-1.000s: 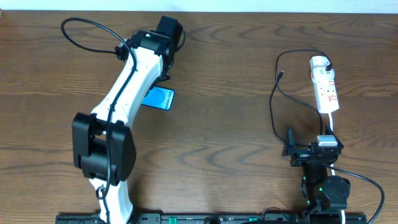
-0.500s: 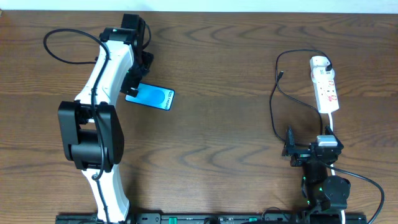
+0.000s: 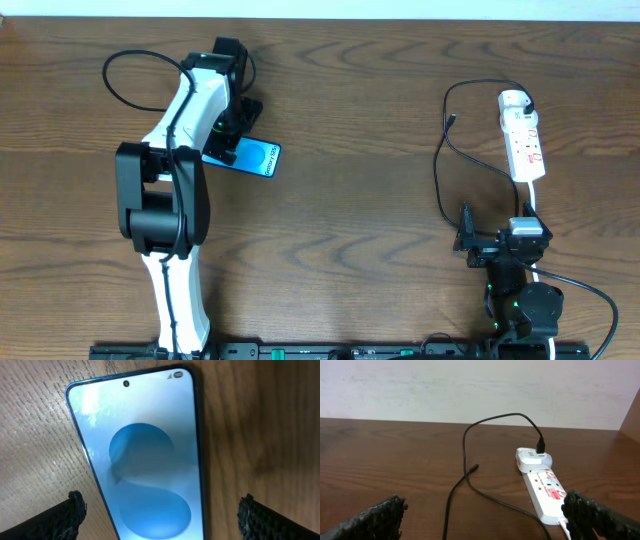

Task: Plug charger to phone and switch on socket
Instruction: 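Lower the left gripper and grasp the blue phone's edge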

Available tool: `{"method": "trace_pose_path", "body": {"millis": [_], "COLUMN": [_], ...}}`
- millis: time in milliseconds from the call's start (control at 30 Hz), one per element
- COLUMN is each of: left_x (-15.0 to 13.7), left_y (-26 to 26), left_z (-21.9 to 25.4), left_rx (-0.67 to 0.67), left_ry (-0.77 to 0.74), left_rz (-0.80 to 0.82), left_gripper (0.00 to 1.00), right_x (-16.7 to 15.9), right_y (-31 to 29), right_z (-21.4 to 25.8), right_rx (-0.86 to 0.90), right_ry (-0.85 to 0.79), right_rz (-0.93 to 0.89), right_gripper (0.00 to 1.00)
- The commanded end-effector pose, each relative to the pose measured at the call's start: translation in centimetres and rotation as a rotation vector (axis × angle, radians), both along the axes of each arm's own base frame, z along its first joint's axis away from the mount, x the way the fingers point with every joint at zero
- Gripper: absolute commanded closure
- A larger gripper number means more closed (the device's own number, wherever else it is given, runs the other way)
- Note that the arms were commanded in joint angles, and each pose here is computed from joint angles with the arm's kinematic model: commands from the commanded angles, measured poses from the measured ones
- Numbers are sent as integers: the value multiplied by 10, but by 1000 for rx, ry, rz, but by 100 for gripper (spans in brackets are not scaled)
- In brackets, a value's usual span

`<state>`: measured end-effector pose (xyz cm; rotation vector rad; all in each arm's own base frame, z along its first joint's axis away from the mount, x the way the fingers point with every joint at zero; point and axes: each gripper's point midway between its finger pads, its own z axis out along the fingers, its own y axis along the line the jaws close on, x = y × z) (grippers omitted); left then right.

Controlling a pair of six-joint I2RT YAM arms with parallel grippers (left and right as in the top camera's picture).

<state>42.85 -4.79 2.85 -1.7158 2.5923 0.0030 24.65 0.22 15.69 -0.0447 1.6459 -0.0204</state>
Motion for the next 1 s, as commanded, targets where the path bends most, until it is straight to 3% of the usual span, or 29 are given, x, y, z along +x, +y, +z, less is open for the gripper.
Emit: {"method": "trace_pose_path", "body": {"millis": [0, 833, 967], "left_x": [-3, -31, -35], "left_y": [-1, 3, 3], "left_z": [-7, -53, -58], "left_rx": [-7, 3, 4], "left_ry": [21, 98, 102], "left_rz": [-12, 20, 22], "left_gripper": [2, 1, 6], "right_x": [0, 0, 0], "right_y": [5, 5, 5], "right_z": [0, 0, 0], "right_rx": [-15, -15, -15], "right_ry": [-2, -2, -2], "right_rz": [25, 25, 25], "right_gripper": [1, 1, 1]}}
